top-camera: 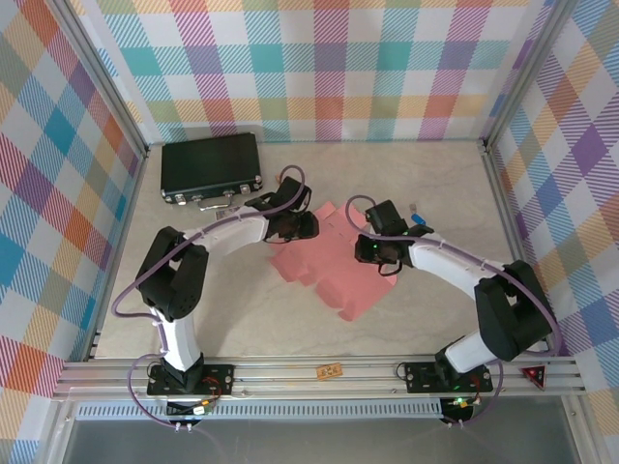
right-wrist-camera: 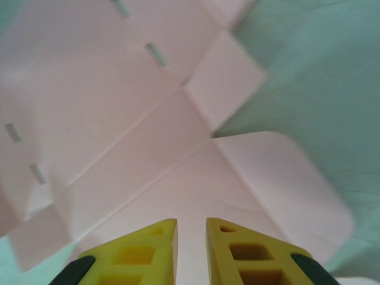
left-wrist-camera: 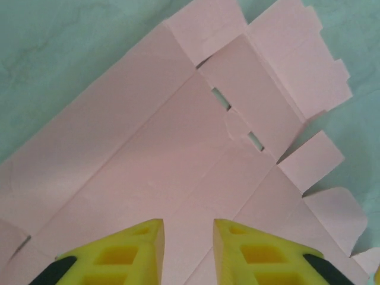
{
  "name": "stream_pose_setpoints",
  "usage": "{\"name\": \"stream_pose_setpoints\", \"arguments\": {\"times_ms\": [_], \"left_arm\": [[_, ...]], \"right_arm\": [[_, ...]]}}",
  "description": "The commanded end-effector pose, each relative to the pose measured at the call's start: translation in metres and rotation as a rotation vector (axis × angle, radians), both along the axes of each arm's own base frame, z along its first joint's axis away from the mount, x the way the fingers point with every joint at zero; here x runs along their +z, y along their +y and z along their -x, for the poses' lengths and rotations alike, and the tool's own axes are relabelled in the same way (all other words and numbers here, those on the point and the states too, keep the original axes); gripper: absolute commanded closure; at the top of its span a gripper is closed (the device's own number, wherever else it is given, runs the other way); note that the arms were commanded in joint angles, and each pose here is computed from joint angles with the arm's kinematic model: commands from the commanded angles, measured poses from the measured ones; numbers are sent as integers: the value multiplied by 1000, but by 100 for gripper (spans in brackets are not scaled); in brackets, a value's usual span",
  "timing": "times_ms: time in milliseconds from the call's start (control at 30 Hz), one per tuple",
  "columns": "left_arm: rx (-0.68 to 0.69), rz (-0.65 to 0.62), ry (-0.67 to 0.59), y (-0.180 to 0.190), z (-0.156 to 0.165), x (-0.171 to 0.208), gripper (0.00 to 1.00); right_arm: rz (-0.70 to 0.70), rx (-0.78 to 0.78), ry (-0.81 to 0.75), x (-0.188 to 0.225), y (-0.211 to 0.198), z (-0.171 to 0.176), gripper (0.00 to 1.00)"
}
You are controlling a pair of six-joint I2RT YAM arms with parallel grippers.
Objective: Fold the paper box
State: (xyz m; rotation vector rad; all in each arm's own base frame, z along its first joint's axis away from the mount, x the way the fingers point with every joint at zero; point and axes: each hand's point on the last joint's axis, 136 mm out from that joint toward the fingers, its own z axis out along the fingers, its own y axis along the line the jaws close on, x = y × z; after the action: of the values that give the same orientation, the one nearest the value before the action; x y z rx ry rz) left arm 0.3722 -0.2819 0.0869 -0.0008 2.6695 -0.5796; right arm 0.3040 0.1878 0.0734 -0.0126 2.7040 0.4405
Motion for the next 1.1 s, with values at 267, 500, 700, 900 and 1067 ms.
{"name": "stream_pose_setpoints", "arguments": {"times_ms": [267, 500, 700, 900, 1067], "left_arm": [[50, -14, 120, 3, 30, -49, 88], [-24, -74, 131, -3, 20, -72, 90], [-112, -59, 113, -23, 5, -70, 90], [-175, -28, 97, -37, -1, -57, 87], [-187, 3, 52, -40, -4, -23, 84]], "right_arm": [[-15, 156, 186, -53, 7, 59, 82], [-25, 166, 270, -74, 18, 93, 82], [-94, 183, 291, -73, 45, 110, 82], [-164, 210, 262, -57, 74, 114, 82], [-152, 189, 155, -27, 74, 95, 81]]}}
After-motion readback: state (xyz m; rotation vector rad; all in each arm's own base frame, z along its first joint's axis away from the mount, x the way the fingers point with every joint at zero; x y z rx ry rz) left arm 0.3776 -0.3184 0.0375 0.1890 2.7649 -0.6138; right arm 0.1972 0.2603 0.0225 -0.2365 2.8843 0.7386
